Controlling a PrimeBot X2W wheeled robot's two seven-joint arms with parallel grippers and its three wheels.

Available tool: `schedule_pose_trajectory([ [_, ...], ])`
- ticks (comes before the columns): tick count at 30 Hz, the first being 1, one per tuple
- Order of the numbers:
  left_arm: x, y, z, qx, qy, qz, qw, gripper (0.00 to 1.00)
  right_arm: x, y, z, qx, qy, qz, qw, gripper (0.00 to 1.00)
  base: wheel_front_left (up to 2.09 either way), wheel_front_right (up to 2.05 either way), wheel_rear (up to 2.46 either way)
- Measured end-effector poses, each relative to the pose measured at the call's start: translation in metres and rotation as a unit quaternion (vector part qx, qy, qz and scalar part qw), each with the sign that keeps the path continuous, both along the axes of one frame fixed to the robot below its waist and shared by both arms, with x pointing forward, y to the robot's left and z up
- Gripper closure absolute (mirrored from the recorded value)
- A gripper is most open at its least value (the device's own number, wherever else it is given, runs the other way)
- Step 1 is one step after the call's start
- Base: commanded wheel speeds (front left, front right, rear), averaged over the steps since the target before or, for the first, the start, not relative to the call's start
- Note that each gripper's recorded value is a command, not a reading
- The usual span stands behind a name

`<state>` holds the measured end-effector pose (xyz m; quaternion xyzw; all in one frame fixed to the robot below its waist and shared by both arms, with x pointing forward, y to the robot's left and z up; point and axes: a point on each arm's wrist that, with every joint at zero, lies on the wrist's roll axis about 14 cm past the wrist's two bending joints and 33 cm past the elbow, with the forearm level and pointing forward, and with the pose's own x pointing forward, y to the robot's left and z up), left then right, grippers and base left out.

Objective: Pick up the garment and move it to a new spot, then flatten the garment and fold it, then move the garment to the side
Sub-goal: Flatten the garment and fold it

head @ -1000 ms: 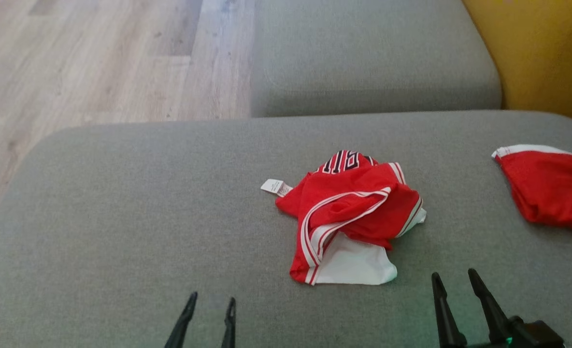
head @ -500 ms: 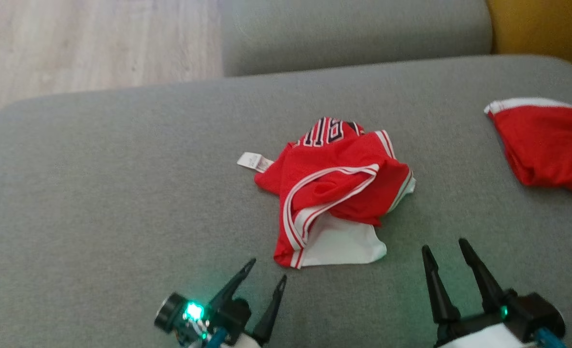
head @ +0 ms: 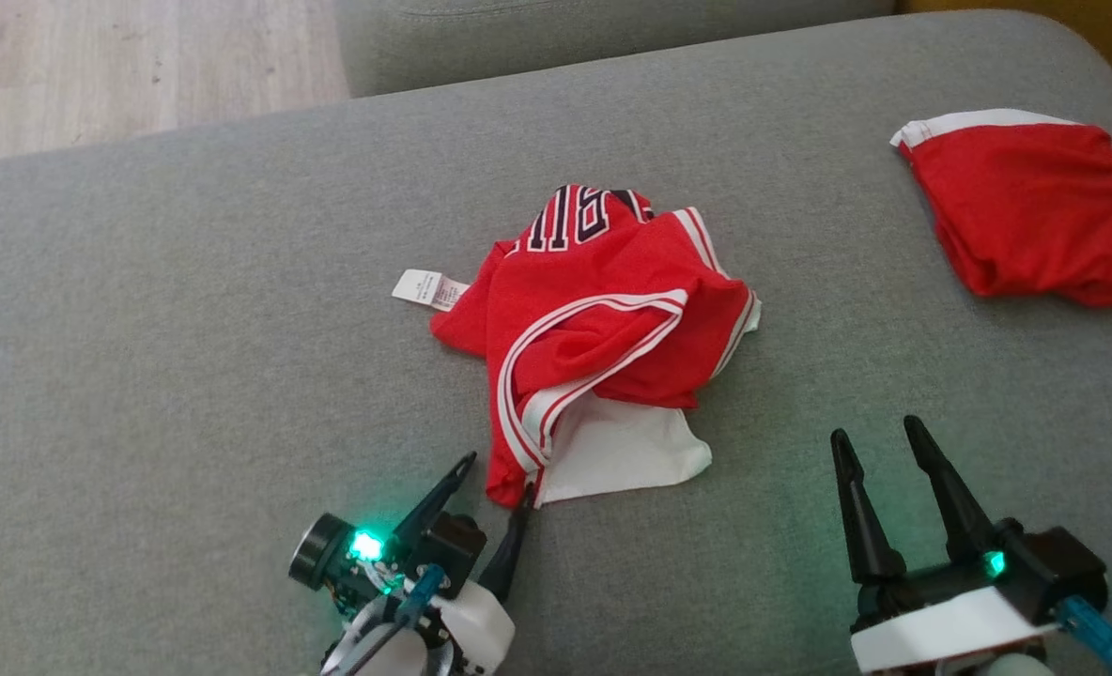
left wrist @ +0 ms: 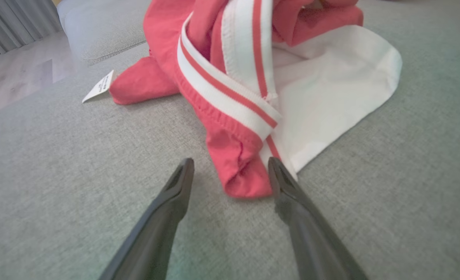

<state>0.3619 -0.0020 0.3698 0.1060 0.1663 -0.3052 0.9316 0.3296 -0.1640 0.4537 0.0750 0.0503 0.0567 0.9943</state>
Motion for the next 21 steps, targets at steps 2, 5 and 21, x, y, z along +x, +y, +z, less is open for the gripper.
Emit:
schedule_pose_trajectory([
  [2, 0.004, -0.001, 0.001, 0.002, -0.002, 0.003, 1.0, 0.0, 0.001, -0.002, 0.002, 0.0, -0.003, -0.003, 1.0, 0.0, 0.0, 0.0, 0.0],
  [5, 0.007, -0.001, 0.002, 0.008, -0.008, 0.008, 1.0, 0.0, 0.0, -0.003, 0.003, -0.001, -0.004, -0.005, 1.0, 0.0, 0.0, 0.0, 0.0],
  [21, 0.015, -0.007, 0.023, 0.001, -0.044, 0.014, 0.999, 0.0, -0.007, 0.005, 0.006, 0.011, -0.009, 0.007, 1.0, 0.0, 0.0, 0.0, 0.0],
])
